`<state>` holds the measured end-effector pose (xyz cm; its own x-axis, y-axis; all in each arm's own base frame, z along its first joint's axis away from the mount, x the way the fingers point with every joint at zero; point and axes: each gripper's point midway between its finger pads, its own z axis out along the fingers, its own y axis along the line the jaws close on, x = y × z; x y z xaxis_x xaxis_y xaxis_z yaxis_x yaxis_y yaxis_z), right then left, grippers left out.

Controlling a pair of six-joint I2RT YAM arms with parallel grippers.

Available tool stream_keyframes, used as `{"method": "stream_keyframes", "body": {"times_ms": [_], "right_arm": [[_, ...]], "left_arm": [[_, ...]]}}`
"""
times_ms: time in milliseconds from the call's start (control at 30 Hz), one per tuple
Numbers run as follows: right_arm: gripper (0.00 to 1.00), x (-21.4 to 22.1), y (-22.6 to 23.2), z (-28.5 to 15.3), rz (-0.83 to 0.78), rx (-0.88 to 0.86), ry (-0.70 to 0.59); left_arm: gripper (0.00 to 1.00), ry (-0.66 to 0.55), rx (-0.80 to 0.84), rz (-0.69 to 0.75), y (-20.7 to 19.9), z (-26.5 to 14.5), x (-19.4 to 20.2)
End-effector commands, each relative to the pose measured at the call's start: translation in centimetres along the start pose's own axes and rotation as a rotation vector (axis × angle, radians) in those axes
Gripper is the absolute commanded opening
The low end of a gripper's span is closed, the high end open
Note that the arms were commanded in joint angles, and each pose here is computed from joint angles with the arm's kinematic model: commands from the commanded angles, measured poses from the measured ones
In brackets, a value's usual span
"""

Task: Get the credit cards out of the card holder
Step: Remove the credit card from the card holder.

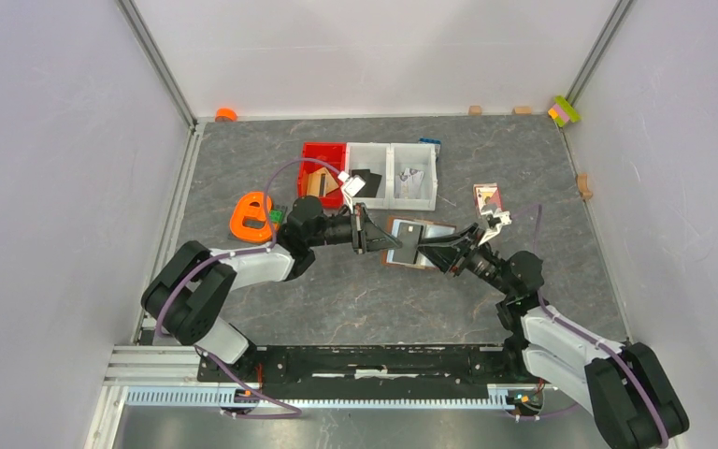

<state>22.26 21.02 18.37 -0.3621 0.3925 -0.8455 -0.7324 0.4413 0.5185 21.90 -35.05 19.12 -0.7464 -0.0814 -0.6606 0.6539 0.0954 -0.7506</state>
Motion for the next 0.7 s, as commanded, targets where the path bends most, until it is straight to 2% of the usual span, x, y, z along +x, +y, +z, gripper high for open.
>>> {"method": "stream_keyframes", "body": {"times_ms": [0,67,167,433,667], "right_arm": [[0.39,-0.7,-0.1,-0.3,0.006,0.003,-0.044],[0.38,-0.8,0.4,-0.3,0.016,-0.025,-0.044],[0.29,-1.0,1.8,-0.4,0.018,-0.100,-0.049],[0.29,-1.4,3.6,-0.7,-0.005,-0.187,-0.062],[0.28,-1.0,2.9,-0.4,-0.009,-0.161,-0.042]], "left_arm": [[0.02,0.043,0.146,0.034,-3.5,0.4,0.4],[0.02,0.053,0.154,0.029,-3.5,0.6,0.6],[0.02,0.059,0.148,0.022,-3.3,0.8,0.7],[0.02,0.075,0.072,0.006,-1.7,1.1,1.0],[0.02,0.112,0.023,0.014,-0.9,1.7,1.7]]}}
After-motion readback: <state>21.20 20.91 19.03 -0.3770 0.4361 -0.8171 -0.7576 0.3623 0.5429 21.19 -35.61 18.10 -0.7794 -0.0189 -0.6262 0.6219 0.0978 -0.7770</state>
